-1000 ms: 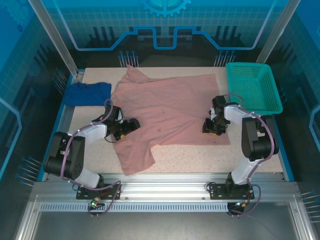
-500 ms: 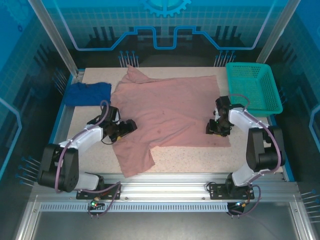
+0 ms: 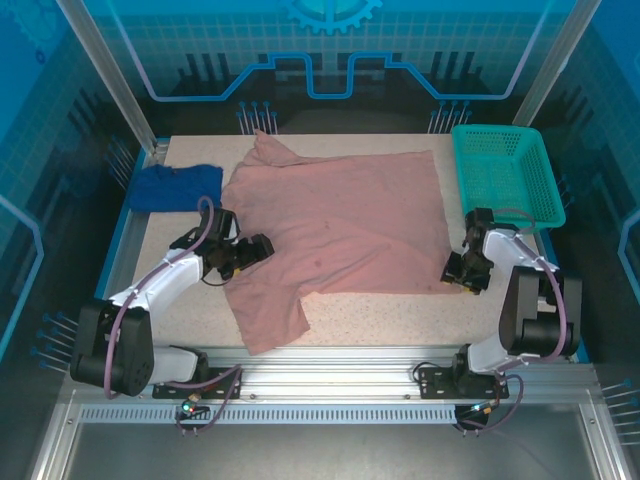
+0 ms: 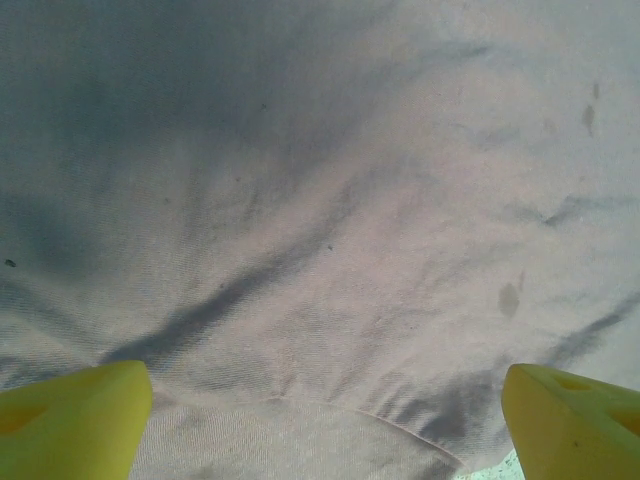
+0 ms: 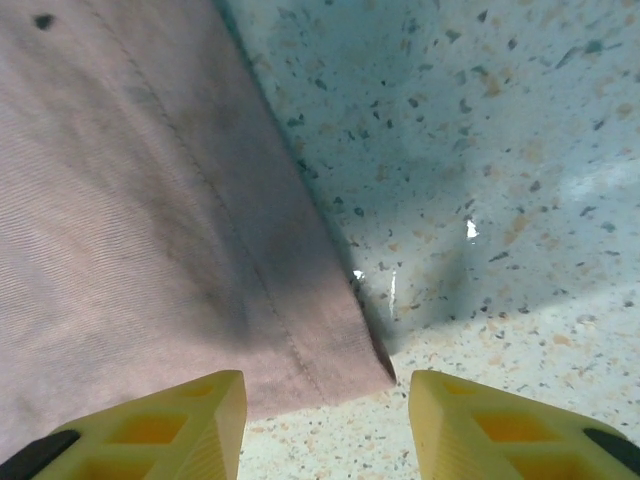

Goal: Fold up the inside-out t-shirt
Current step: Fold the T-shirt at the center of the table.

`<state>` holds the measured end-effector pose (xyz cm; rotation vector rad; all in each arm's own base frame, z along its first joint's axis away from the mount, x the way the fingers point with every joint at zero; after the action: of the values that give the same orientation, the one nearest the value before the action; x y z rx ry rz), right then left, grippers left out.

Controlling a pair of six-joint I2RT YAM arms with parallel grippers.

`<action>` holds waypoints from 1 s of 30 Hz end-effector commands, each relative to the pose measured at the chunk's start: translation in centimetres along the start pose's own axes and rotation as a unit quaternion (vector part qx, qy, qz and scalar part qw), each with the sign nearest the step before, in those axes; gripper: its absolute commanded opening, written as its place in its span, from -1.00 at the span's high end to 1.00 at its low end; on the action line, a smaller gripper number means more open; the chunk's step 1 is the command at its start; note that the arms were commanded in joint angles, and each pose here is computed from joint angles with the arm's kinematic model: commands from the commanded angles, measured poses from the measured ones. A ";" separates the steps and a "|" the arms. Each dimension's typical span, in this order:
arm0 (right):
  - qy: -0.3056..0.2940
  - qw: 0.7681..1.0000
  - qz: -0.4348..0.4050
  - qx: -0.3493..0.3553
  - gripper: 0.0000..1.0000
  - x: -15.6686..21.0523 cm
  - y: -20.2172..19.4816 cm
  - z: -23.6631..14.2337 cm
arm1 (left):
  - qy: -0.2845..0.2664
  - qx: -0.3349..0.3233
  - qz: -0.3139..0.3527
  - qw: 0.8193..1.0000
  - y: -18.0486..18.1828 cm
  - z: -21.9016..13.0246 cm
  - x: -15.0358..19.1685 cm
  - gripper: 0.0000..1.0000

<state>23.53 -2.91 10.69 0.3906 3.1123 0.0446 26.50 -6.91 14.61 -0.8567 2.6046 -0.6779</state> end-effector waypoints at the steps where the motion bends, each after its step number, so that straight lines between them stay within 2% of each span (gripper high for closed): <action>1: 0.017 1.000 0.015 -0.007 0.12 -0.2 -0.2 1.1 | 0.011 0.008 0.012 1.000 -0.9 -0.9 0.2 -0.83; 6: 0.006 1.000 0.018 -0.007 0.35 -0.5 -0.4 1.1 | 0.014 -0.018 0.017 1.000 -0.5 -1.6 1.2 -0.77; 13: -0.025 0.999 0.017 -0.028 0.86 -0.6 0.0 0.3 | 0.047 -0.099 0.005 0.994 2.0 -2.8 5.3 -0.46; 19: -0.054 0.998 0.010 -0.042 0.97 -0.3 0.2 -0.9 | 0.078 -0.188 -0.028 0.979 5.3 -3.7 9.3 -0.29; 30: -0.064 0.996 0.007 -0.061 1.00 -0.3 0.5 -1.2 | 0.134 -0.277 -0.045 0.951 8.1 -3.5 13.4 -0.11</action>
<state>24.35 -2.55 11.92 0.3892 2.9719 0.1617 12.61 -8.96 11.94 -1.0080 3.0290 -0.1916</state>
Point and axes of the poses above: each hand's point on the last joint's axis, 136 mm out from that joint toward the fingers, its own z axis out along the fingers, its own y axis along the line the jaws close on, x = y × z, the point moved 8 cm from there along -z, back along the fingers, and after that the axes turned 12 degrees about -z, right-handed, at the moved point
